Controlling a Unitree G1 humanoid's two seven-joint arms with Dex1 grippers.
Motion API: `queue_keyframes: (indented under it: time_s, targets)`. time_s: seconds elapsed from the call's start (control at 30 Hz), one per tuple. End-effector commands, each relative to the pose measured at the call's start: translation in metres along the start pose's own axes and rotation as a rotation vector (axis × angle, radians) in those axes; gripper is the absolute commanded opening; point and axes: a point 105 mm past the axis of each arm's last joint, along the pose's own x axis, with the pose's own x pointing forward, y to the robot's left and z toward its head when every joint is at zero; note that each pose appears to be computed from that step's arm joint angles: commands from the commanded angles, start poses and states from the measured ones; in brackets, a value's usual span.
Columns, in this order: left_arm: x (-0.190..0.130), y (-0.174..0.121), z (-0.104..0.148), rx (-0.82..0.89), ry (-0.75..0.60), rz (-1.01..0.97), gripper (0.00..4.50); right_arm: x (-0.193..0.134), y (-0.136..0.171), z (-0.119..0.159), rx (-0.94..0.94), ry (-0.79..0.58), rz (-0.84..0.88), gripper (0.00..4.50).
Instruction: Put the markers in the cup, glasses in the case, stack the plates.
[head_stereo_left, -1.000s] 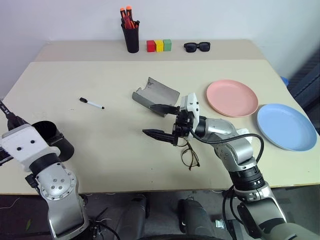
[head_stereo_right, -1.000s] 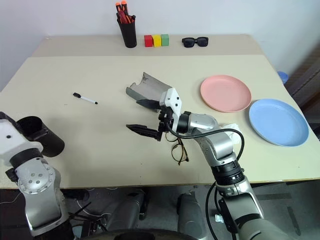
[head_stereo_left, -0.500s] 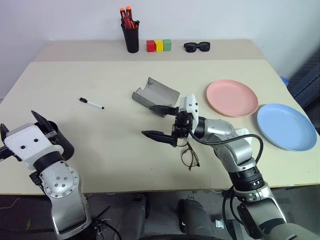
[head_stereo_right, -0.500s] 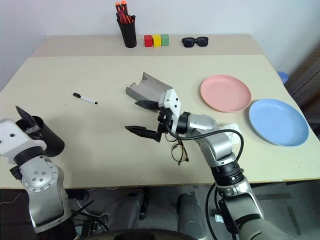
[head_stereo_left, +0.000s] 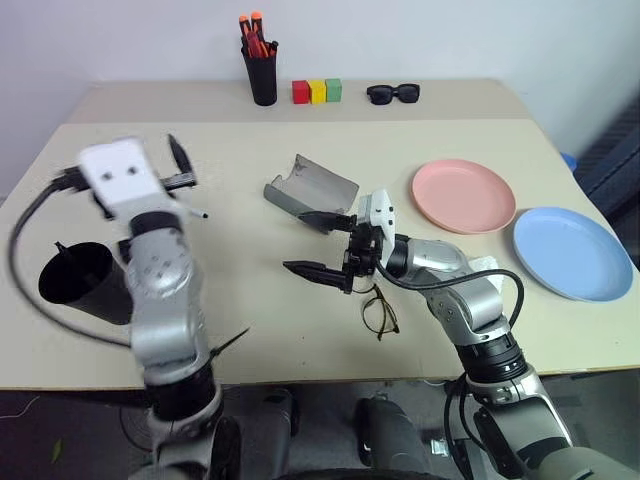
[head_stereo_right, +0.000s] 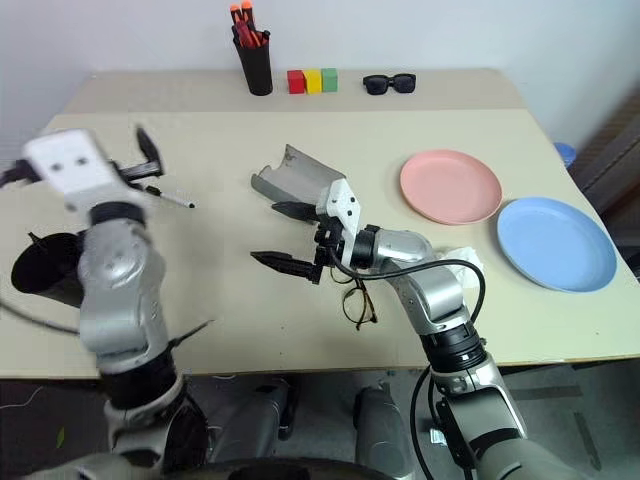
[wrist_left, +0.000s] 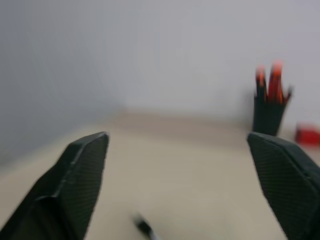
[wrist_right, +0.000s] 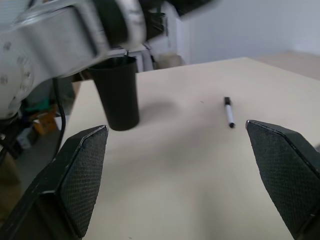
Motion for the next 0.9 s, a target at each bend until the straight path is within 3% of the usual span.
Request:
queue_keyframes:
  time_s: [0.03,0.17,0.33,0.67,0.77,0.9]
  targets:
    - [0.021,0.006,-0.026,0.023,0.233,0.151,4.47,0.003,0.001,0.009,-0.039,-0.03,0.002,4.5]
    - [0.039,0.004,-0.053,-0.092,0.454,0.236,4.47,0.005,0.002,0.008,-0.04,-0.031,-0.002,4.5]
    - [0.067,-0.003,-0.073,-0.19,0.596,0.281,4.47,0.003,0.004,0.005,-0.036,-0.028,-0.014,4.5]
    - [0.086,0.001,-0.103,-0.254,0.712,0.342,4.47,0.001,0.007,0.003,-0.034,-0.023,-0.023,4.5]
    - [0.082,0.003,-0.112,-0.315,0.771,0.386,3.62,0.0,0.008,0.003,-0.036,-0.021,-0.023,4.5]
    - [0.082,0.001,-0.113,-0.31,0.766,0.39,1.71,0.0,0.01,0.005,-0.039,-0.033,-0.007,4.5]
